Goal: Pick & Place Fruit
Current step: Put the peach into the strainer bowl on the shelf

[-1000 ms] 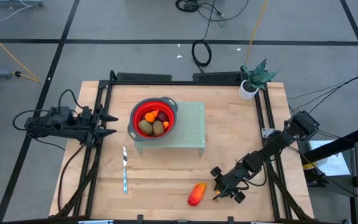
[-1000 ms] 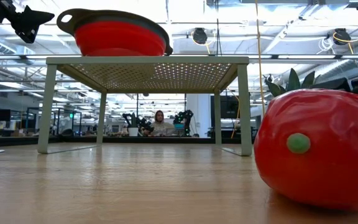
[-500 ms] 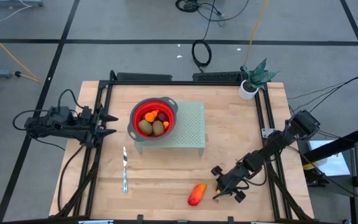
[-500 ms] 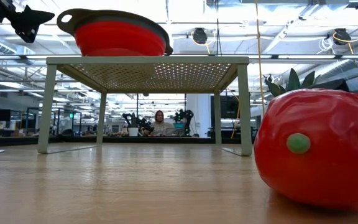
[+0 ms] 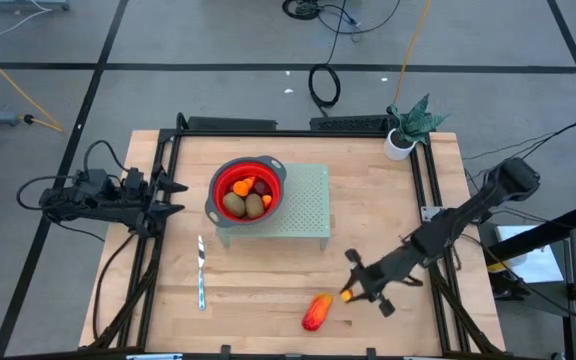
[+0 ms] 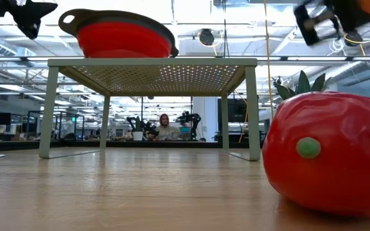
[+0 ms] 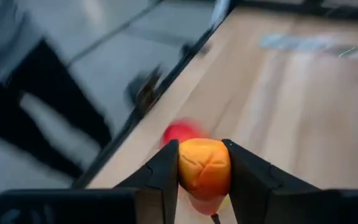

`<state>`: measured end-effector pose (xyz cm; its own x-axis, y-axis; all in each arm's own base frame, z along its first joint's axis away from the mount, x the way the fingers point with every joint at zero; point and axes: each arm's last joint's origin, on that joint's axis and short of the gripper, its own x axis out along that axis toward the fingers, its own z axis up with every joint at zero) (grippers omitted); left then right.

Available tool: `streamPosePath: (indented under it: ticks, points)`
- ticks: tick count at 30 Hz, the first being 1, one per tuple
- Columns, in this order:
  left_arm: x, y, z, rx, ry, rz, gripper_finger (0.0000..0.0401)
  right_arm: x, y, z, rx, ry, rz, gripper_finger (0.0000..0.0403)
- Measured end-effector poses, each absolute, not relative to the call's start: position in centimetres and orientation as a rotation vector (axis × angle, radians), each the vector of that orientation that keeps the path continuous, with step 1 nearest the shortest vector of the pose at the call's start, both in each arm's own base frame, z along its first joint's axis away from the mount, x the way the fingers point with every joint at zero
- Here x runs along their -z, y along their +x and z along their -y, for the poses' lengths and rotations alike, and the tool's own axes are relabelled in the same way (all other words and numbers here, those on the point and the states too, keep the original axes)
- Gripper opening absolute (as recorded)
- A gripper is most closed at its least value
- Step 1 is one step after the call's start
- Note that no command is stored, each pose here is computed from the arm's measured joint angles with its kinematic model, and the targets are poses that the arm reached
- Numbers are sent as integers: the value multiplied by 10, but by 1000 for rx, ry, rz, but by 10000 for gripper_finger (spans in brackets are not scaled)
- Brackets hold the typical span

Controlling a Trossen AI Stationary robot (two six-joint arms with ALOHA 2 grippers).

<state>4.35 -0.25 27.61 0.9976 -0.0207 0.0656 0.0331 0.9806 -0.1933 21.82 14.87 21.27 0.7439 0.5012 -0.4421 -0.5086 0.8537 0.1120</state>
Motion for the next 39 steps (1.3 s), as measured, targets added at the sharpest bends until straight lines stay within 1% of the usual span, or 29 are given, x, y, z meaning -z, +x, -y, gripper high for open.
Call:
streamPosePath:
  ticks: [7,13,20,28,34,39]
  points:
    - [-276,44,3,29,-193,62,257,-254,220,-125,-344,81,-215,101]
    - [-276,44,3,35,-194,62,258,-273,228,-107,-226,146,-36,102]
    - [-276,44,3,36,-200,62,257,-284,235,-89,-156,175,84,100]
    - [-276,44,3,38,-255,60,257,-292,240,-69,-48,206,168,100]
    - [-276,44,3,38,-255,60,257,-299,241,-56,82,390,256,101]
    - [-276,44,3,38,-255,60,257,-304,241,-48,108,617,336,101]
